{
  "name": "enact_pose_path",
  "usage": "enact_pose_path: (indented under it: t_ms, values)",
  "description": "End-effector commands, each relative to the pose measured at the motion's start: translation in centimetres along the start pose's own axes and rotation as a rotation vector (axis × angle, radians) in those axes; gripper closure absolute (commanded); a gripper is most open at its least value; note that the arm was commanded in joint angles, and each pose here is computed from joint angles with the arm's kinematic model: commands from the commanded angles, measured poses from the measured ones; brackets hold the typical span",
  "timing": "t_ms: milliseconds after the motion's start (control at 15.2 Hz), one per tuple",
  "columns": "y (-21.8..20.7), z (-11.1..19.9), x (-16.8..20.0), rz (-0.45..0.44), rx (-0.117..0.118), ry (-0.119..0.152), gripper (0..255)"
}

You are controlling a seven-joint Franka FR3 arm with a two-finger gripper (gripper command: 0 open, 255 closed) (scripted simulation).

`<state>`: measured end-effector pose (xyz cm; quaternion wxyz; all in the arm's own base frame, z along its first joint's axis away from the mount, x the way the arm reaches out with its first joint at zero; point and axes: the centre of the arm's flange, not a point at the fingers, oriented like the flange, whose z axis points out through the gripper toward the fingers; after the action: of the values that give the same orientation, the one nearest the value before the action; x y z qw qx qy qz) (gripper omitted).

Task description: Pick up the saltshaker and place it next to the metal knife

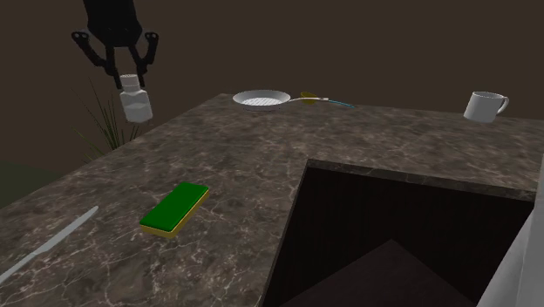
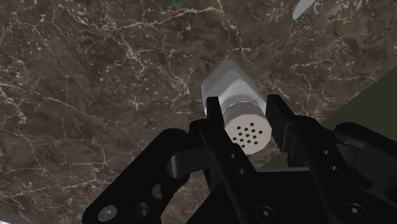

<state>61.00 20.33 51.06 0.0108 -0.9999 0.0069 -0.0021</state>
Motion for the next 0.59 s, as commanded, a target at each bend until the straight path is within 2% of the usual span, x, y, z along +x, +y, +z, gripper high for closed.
enact_pose_path:
  t_ms: [0, 330, 528]
  values:
    - [-2.6, 0.1, 1.0, 0.001, 0.001, 0.0, 255]
    - [-8.9, 0.2, 2.7, 0.001, 0.001, 0.0, 255]
    - [-8.8, 1.8, 2.7, 0.001, 0.001, 0.0, 255]
